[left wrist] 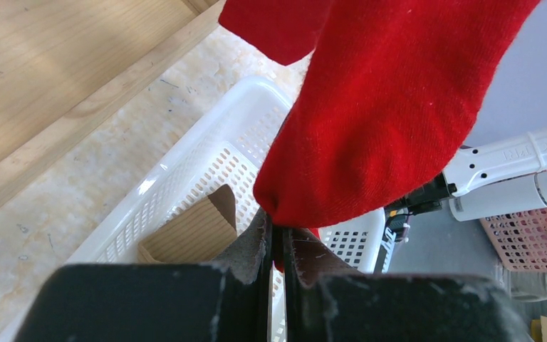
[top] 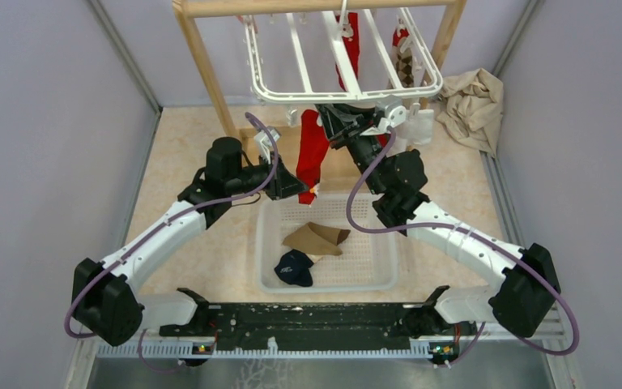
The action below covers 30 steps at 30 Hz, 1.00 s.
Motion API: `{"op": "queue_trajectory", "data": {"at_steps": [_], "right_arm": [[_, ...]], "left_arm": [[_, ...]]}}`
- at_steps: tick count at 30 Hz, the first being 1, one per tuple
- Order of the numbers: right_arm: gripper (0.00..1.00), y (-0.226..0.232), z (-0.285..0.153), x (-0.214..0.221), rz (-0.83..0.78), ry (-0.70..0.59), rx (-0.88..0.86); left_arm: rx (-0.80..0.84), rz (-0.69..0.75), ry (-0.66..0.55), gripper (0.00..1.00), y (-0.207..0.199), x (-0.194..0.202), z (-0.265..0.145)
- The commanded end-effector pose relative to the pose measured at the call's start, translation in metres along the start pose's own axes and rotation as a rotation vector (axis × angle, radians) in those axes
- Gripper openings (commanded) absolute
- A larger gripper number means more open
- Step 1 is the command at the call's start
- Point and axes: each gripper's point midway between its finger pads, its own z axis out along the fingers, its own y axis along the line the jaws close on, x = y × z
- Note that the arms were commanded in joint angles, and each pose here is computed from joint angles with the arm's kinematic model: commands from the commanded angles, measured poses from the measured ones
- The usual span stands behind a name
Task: Remove the socks clipped to the hanger
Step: Remove the sock from the hanger.
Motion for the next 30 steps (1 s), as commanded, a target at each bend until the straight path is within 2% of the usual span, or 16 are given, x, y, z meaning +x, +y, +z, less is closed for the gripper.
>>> {"op": "queue_trajectory", "data": {"at_steps": [1, 12, 30], "right_arm": [[0.0, 0.001, 0.01, -0.03, 0.006, -0.073, 0.002], [0.0, -0.006, 0.006, -0.022, -0.001, -0.034, 0.038], [0.0, -0.009, 0.004, -0.018, -0.001, -0.019, 0.051]], "left_arm": [[0.031, 0.036, -0.031, 0.08, -0.009, -0.018, -0.001], [0.035, 0.024, -0.013, 0.09, -0.021, -0.016, -0.013], [0.014, -0.035, 0.039, 0.09, -0.022, 0.029, -0.037]]}}
